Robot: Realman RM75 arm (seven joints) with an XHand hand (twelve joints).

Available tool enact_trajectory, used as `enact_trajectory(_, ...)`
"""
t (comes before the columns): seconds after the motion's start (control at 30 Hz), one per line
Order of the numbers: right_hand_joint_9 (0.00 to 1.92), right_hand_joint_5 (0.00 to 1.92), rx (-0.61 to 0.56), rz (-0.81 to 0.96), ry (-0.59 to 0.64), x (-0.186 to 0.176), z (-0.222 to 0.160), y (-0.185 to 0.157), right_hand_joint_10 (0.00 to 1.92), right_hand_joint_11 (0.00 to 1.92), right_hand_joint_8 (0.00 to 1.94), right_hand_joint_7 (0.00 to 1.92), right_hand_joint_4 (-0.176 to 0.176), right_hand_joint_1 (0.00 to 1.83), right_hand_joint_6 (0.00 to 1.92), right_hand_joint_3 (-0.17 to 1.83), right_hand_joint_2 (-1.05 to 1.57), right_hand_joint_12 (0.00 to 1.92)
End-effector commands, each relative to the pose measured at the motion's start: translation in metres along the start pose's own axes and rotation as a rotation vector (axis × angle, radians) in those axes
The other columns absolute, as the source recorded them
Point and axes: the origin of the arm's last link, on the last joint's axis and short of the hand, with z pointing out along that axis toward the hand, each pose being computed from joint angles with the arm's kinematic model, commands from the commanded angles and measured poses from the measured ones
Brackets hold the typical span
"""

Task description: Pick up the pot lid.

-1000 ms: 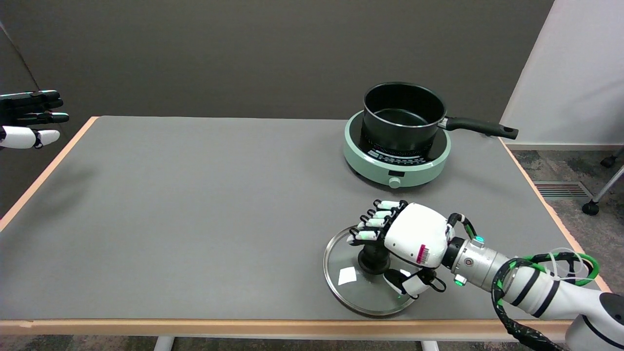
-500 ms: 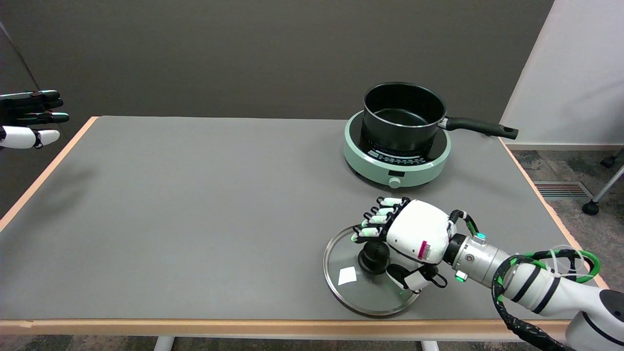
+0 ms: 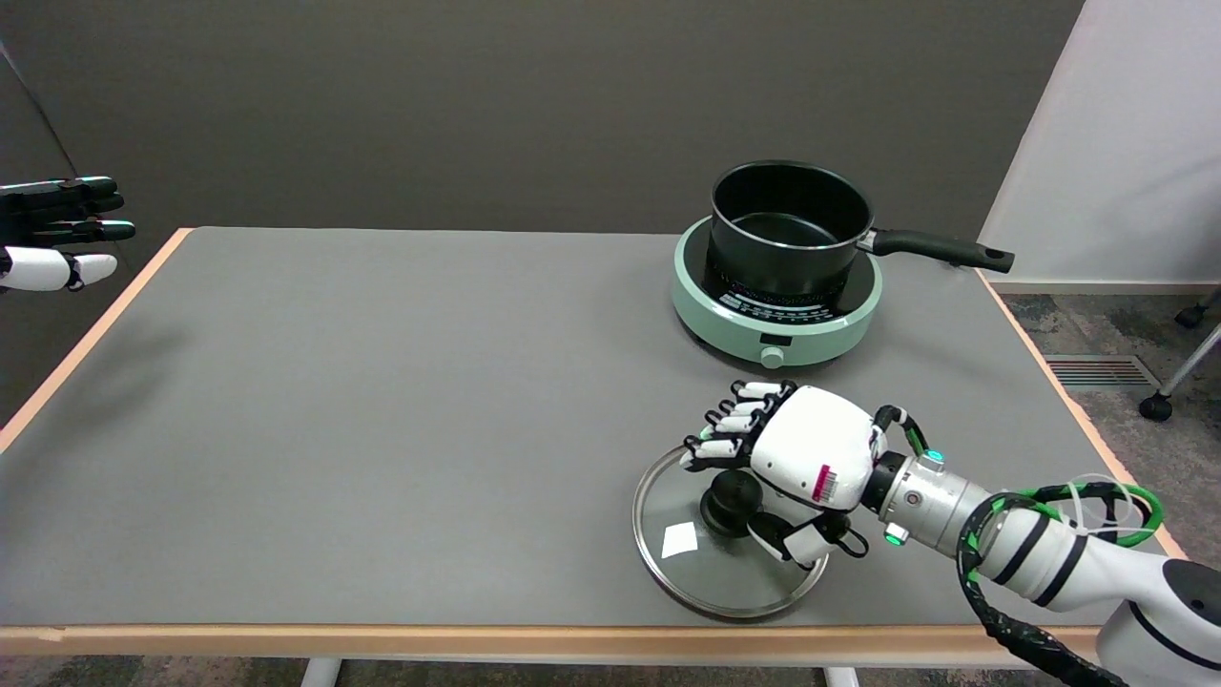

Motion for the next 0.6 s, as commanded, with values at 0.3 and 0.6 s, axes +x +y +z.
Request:
enact_trajectory(0.3, 0.74, 0.64, 0.017, 0.093, -0.021, -0.0086, 0.0011, -0.0045, 0.52, 0.49, 0.27, 0.77, 0.176, 0.97, 0.37, 0.94, 0.57, 1.04)
enact_trajectory(0.6, 0.75, 0.65, 0.023, 0.082, -0.015, -0.0092, 0.0094, 0.0017, 0.53, 0.49, 0.27, 0.78, 0.176, 0.97, 0.39, 0.94, 0.58, 1.04)
